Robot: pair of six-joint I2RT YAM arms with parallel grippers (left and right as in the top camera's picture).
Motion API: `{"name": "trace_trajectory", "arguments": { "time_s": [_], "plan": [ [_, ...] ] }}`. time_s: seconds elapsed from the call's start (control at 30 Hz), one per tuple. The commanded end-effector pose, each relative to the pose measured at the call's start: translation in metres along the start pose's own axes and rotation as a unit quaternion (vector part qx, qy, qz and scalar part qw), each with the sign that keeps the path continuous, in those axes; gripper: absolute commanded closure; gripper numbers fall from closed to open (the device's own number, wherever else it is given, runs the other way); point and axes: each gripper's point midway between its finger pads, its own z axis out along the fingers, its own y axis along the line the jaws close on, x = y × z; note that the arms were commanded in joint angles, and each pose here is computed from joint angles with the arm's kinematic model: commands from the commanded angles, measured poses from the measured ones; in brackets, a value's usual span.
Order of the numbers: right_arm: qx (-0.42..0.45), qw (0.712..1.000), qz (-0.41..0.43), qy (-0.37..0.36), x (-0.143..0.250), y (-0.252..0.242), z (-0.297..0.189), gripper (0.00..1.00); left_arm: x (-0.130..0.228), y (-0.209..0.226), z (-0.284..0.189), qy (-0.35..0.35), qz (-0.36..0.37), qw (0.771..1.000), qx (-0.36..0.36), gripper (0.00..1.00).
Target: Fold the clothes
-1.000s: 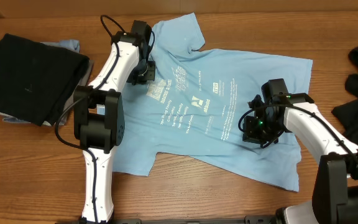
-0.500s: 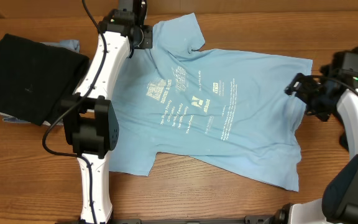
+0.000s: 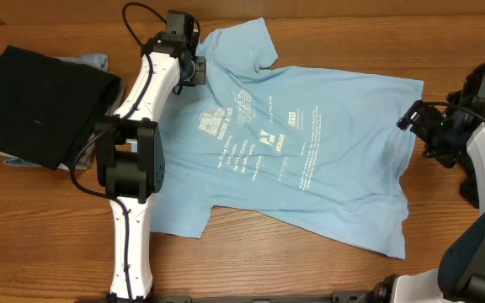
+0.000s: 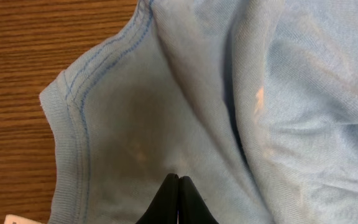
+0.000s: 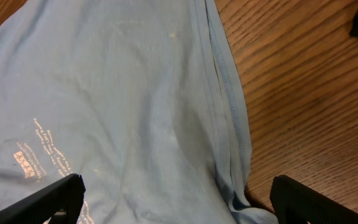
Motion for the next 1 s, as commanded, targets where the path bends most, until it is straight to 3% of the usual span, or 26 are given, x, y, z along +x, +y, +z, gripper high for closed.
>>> {"name": "trace_trajectory", "arguments": {
  "time_s": [0.0, 0.27, 0.47, 0.6, 0.73, 0.83, 0.97],
  "plan": [
    [-0.002, 1.000, -0.001, -0.014, -0.006, 0.003, -0.007, 0.00, 0.019, 0.002, 0.021, 0.029, 0.010, 1.000, -0.001, 0.96],
    [-0.002, 1.000, -0.001, -0.014, -0.006, 0.003, -0.007, 0.00, 0.081, 0.016, 0.049, 0.138, 0.013, 0.990, -0.037, 0.96],
    [-0.002, 1.000, -0.001, -0.014, -0.006, 0.003, -0.007, 0.00, 0.122, 0.043, 0.028, 0.223, -0.020, 0.967, -0.119, 0.96],
    [-0.002, 1.000, -0.001, -0.014, -0.006, 0.003, -0.007, 0.00, 0.134, 0.045, 0.019, 0.250, -0.018, 0.960, -0.125, 0.96],
    [-0.002, 1.000, -0.001, -0.014, -0.006, 0.003, -0.007, 0.00, 0.099, 0.042, -0.007, 0.203, -0.028, 0.972, -0.118, 0.96],
    [-0.002, 1.000, -0.001, -0.014, -0.006, 0.003, -0.007, 0.00, 0.027, 0.032, -0.063, 0.087, -0.047, 0.991, -0.093, 0.96],
    [-0.002, 1.000, -0.001, -0.014, -0.006, 0.003, -0.007, 0.00, -0.061, -0.013, -0.148, -0.073, -0.023, 0.996, 0.038, 0.87]
  ]
}}
